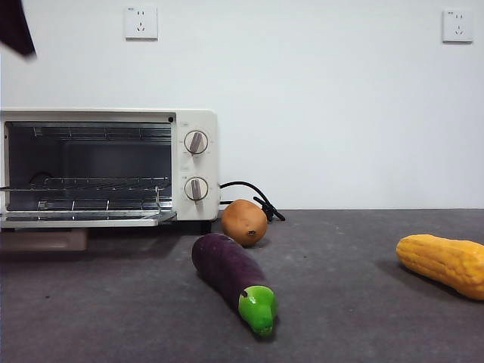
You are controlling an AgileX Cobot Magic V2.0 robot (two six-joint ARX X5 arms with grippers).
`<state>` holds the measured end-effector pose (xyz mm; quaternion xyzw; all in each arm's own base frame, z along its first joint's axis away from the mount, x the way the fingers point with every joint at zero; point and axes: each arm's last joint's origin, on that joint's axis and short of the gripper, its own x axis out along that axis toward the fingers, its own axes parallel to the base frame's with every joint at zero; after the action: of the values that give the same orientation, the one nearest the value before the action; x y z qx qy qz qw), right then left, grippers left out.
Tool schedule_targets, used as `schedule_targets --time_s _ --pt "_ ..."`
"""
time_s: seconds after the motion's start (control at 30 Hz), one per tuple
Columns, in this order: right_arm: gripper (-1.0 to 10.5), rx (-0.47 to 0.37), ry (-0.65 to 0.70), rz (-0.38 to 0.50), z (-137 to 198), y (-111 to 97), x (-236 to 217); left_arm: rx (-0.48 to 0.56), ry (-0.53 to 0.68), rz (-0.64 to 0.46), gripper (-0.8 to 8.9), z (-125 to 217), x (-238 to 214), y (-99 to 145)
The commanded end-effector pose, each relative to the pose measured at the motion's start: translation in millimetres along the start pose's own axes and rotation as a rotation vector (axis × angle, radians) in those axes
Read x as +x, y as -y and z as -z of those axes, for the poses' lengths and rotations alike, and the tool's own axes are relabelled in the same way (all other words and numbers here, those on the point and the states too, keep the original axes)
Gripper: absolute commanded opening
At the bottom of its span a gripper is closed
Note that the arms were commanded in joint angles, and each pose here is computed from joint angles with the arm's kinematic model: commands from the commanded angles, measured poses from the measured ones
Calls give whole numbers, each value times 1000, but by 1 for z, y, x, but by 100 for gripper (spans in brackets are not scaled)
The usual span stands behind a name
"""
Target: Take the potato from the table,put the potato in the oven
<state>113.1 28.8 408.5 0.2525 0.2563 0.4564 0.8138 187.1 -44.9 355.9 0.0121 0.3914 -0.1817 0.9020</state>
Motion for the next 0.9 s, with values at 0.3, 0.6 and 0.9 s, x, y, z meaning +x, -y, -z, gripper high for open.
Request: schedule_targets --time_s 0.3,0.6,0.9 --pt "11 -106 -103 52 -53 -20 65 47 135 -3 -5 43 -75 14" --pt "12 -217 -350 265 -59 -12 165 44 118 -2 -4 79 -105 21" --pt "137 -233 -493 380 -52 24 254 35 74 3 -4 94 -112 22"
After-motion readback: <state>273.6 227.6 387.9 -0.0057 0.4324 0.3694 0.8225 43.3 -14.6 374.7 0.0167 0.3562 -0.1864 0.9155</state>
